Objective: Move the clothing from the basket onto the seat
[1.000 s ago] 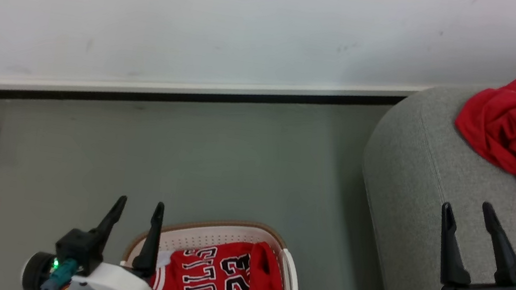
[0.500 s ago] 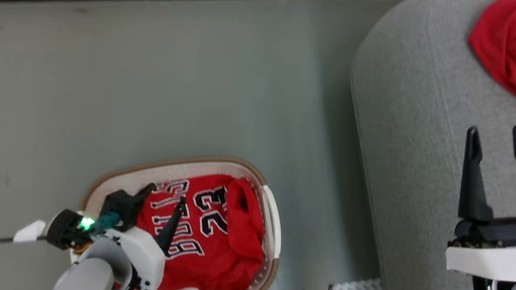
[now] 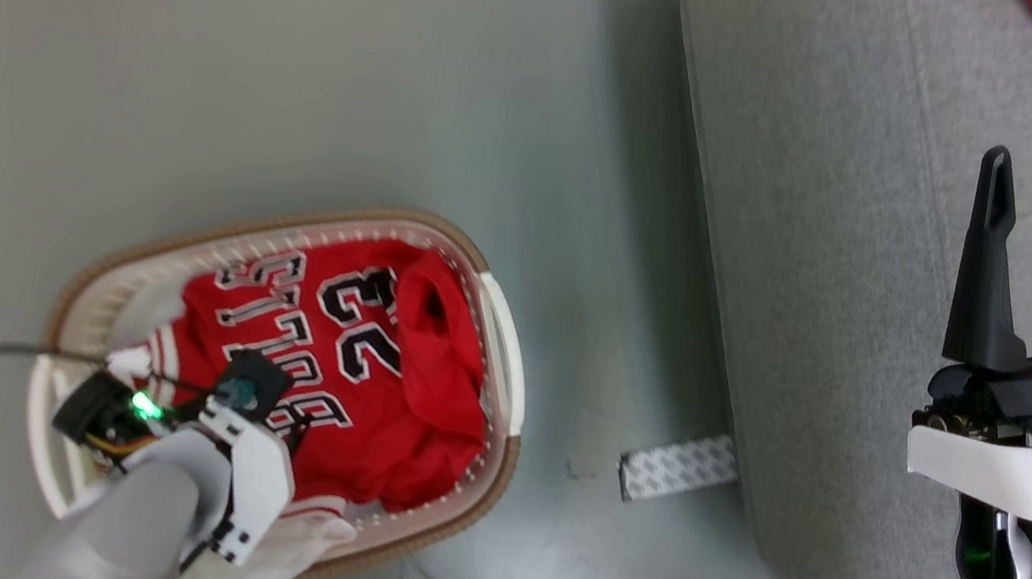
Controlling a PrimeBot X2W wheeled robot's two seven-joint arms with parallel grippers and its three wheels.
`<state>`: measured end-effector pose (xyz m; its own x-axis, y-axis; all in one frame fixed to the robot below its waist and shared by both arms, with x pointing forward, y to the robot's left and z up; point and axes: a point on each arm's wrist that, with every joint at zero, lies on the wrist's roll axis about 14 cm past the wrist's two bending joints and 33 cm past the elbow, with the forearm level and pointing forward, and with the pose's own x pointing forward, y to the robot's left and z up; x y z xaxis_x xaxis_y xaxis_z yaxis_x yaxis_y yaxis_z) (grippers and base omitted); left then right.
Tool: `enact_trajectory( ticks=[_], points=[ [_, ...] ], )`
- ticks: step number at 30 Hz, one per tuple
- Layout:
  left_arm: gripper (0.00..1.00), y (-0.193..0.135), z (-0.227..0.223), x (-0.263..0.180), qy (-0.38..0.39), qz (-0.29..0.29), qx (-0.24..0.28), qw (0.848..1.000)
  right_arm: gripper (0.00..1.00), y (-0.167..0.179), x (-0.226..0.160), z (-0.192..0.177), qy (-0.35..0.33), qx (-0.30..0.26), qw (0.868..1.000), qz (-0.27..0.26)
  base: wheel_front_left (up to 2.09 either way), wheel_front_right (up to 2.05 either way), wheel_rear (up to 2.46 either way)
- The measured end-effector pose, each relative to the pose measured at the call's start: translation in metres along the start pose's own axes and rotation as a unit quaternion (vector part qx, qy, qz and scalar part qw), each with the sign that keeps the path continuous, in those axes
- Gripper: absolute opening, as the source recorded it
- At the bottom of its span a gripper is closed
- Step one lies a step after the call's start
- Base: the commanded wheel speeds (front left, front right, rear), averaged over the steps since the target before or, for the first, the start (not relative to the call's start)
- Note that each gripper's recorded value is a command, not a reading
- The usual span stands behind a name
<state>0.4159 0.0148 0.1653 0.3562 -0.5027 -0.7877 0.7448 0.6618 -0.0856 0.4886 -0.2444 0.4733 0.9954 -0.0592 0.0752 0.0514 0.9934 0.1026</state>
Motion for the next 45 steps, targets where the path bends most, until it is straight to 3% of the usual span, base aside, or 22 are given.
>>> enact_trajectory(
  ticks=[14,18,20,21,31,38,45],
  points=[
    [1.0,-0.014,-0.061,0.055,0.12,-0.079,0.116,0.983,1.0,-0.022,0.001,-0.051,0.058,-0.012,0.998,-0.033,0.0,0.0,0.0],
    [1.0,-0.019,-0.068,0.062,0.137,-0.088,0.12,0.979,1.0,-0.028,-0.002,-0.056,0.066,-0.017,0.997,-0.04,0.0,0.0,0.0],
    [0.41,-0.019,-0.069,0.062,0.138,-0.088,0.116,0.98,1.0,-0.029,-0.003,-0.057,0.067,-0.017,0.997,-0.041,0.0,0.0,0.0],
    [0.0,-0.02,-0.068,0.062,0.138,-0.088,0.115,0.98,1.0,-0.029,-0.003,-0.057,0.067,-0.015,0.997,-0.042,0.0,0.0,0.0],
    [0.0,-0.028,-0.045,0.045,0.105,-0.082,0.097,0.986,1.0,-0.023,-0.002,-0.035,0.043,-0.009,0.998,-0.037,0.0,0.0,0.0],
    [0.0,-0.04,0.01,0.012,0.006,-0.06,0.05,0.997,1.0,-0.014,-0.01,0.004,0.004,-0.008,1.0,-0.029,0.0,0.0,0.0],
    [0.0,-0.044,0.068,-0.033,-0.091,-0.023,0.032,0.995,1.0,-0.009,-0.029,0.044,-0.032,-0.007,0.999,-0.017,0.0,0.0,0.0]
  ],
)
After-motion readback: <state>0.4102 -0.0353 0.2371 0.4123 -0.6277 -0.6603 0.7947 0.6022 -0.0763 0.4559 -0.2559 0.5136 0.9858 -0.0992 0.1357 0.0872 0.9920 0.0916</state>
